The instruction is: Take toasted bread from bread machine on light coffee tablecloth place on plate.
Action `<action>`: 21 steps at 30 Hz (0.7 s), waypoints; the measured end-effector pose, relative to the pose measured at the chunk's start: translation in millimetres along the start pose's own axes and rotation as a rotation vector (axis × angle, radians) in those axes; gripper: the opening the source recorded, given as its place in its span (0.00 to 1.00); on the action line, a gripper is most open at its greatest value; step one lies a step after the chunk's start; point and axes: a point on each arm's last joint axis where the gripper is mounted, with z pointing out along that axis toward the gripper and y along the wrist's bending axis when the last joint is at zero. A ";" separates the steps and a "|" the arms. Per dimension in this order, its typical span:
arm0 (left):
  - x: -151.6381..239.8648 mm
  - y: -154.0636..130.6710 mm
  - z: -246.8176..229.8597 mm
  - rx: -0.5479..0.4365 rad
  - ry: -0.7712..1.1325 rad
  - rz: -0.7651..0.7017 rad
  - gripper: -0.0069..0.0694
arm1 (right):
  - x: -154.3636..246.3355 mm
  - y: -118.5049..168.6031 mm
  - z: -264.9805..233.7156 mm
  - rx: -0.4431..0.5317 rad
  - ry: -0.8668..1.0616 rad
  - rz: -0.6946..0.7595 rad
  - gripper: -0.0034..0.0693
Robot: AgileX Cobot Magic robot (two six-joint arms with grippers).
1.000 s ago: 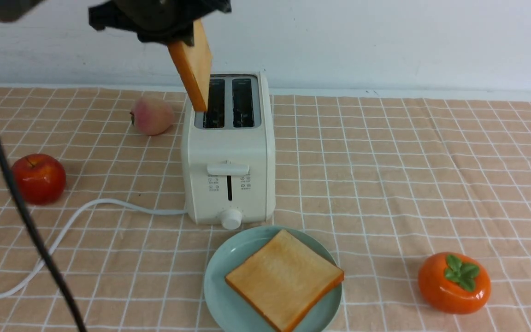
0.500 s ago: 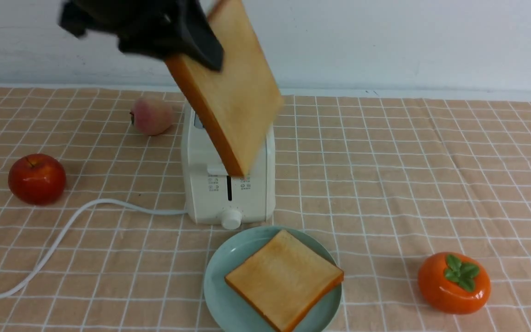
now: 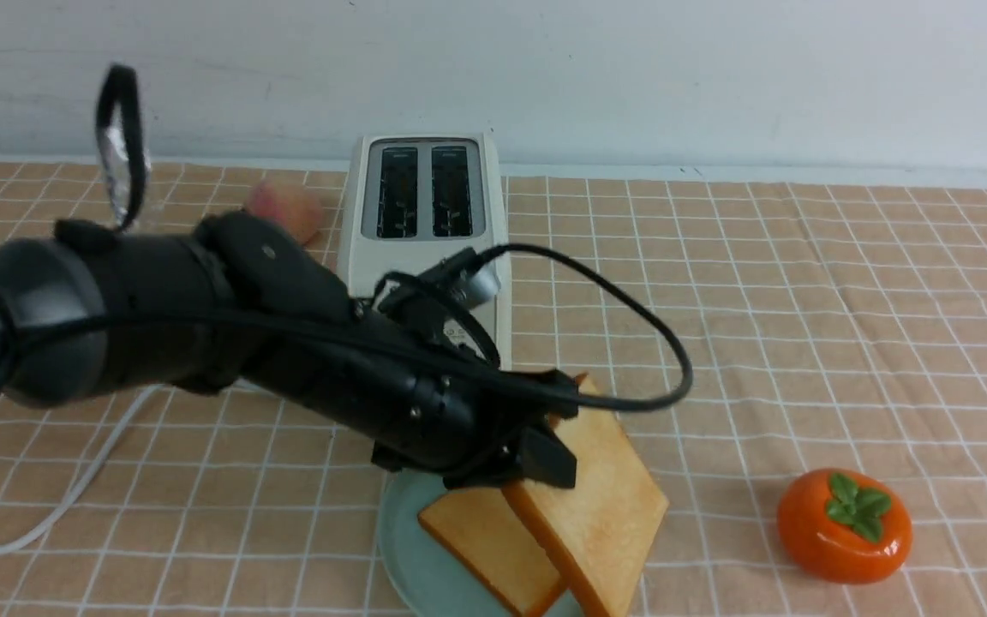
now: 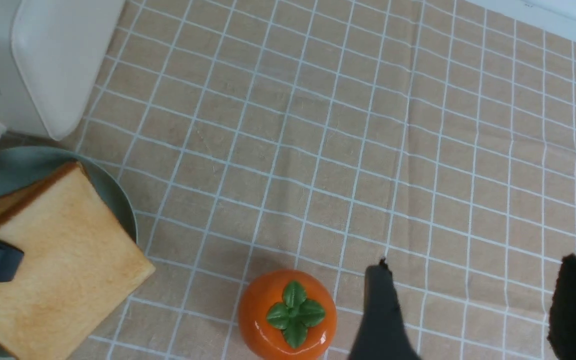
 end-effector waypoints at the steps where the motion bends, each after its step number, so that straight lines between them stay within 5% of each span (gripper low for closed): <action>1: 1.5 0.4 4.1 -0.011 -0.009 0.002 0.25 | 0.0 0.0 0.0 0.000 0.000 0.000 0.65; 5: -0.6 -1.5 6.2 -0.033 -0.064 0.021 0.40 | 0.1 0.2 0.0 -0.002 0.001 0.001 0.65; 13: -6.6 -2.7 -6.8 -0.086 -0.137 0.097 0.85 | 0.1 0.3 0.0 -0.003 0.001 0.001 0.65; 21: -30.8 18.7 -52.9 -0.222 -0.189 0.129 0.91 | 0.1 0.3 0.0 -0.003 0.001 0.002 0.65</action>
